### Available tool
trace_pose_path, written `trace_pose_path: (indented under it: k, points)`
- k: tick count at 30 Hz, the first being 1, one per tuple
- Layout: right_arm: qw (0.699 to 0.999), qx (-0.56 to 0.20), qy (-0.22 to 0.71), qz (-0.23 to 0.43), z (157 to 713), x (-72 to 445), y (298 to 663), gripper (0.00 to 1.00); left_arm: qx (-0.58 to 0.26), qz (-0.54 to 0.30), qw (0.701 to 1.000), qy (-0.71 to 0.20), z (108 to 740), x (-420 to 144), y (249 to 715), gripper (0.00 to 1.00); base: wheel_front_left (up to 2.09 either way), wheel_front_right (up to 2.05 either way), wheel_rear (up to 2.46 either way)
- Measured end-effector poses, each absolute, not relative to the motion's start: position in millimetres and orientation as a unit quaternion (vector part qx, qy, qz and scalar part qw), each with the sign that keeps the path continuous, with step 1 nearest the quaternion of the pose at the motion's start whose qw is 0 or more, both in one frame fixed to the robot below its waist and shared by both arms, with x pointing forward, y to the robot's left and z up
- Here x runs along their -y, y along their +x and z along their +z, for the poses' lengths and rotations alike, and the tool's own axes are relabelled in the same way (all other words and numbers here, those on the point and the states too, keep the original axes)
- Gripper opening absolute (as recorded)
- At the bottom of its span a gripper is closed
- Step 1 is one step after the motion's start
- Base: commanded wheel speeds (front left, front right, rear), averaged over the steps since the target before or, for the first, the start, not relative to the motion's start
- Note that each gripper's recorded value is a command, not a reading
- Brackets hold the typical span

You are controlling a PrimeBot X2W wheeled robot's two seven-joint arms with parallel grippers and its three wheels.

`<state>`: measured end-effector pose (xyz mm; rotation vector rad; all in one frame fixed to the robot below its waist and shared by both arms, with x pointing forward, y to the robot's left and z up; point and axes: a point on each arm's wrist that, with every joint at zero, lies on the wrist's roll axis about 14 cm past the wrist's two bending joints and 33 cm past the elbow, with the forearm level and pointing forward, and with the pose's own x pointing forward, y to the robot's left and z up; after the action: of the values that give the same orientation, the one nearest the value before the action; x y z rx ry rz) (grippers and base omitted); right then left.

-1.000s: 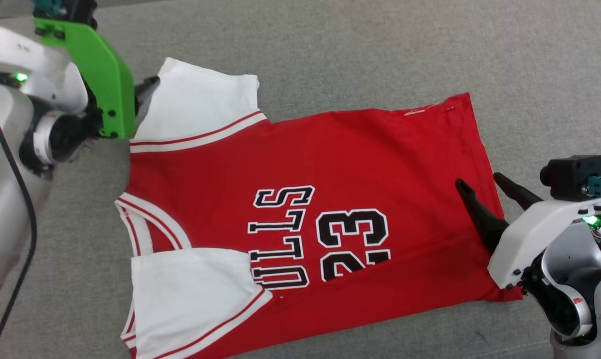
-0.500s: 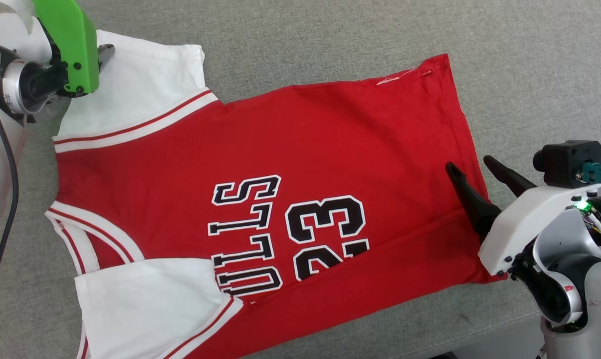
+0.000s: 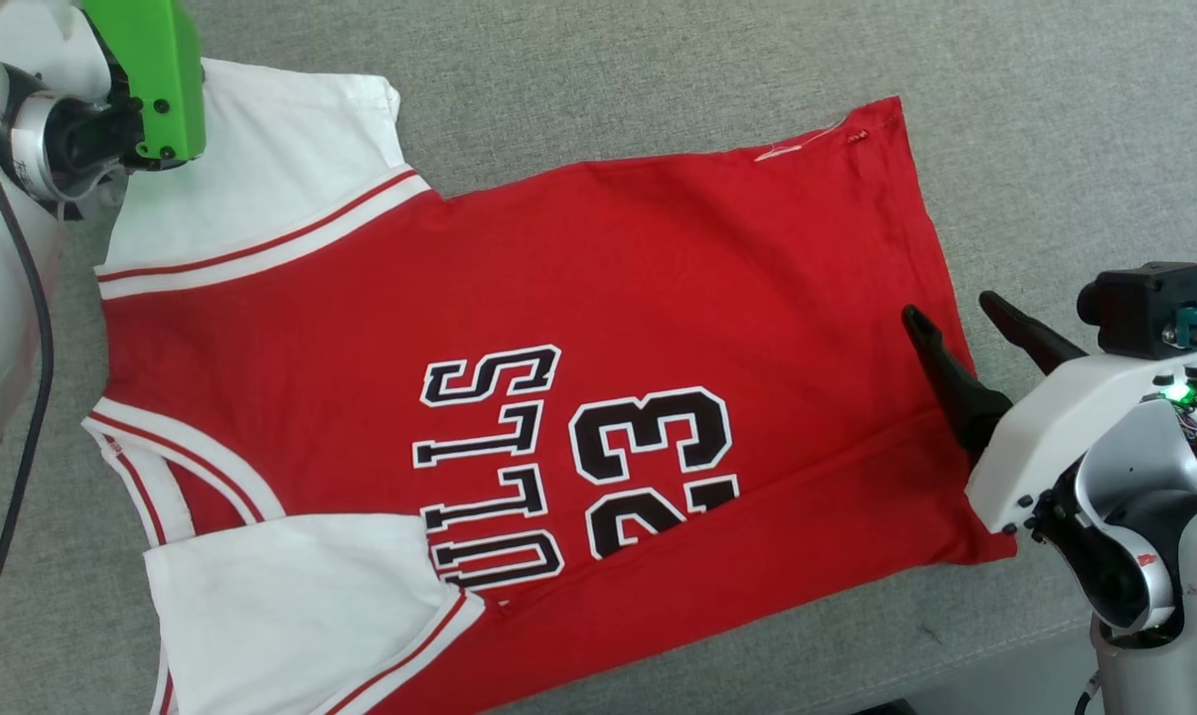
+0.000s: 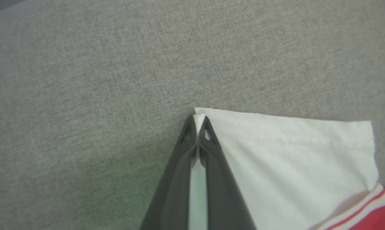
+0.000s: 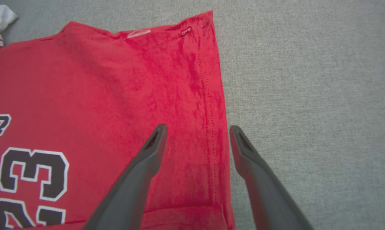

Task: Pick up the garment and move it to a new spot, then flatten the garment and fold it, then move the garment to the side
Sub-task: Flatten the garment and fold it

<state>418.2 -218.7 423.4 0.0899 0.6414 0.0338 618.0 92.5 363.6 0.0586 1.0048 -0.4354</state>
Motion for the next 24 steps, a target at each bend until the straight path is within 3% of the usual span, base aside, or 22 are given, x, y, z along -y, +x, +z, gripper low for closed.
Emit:
trace_pose_path:
  k: [11, 24]
  points:
    - [0.933, -0.359, -0.012, 0.030, 441.5, 234.3, 423.9, 1.00, -0.424, -0.245, 0.872, 0.003, 404.3, -75.3, 604.9, 0.00, 0.00, 0.00, 0.00]
    - [0.902, -0.425, -0.042, 0.060, 443.8, 230.4, 486.0, 1.00, -0.343, -0.295, 0.892, 0.011, 458.0, -77.8, 586.0, 0.00, 0.00, 0.00, 0.00]
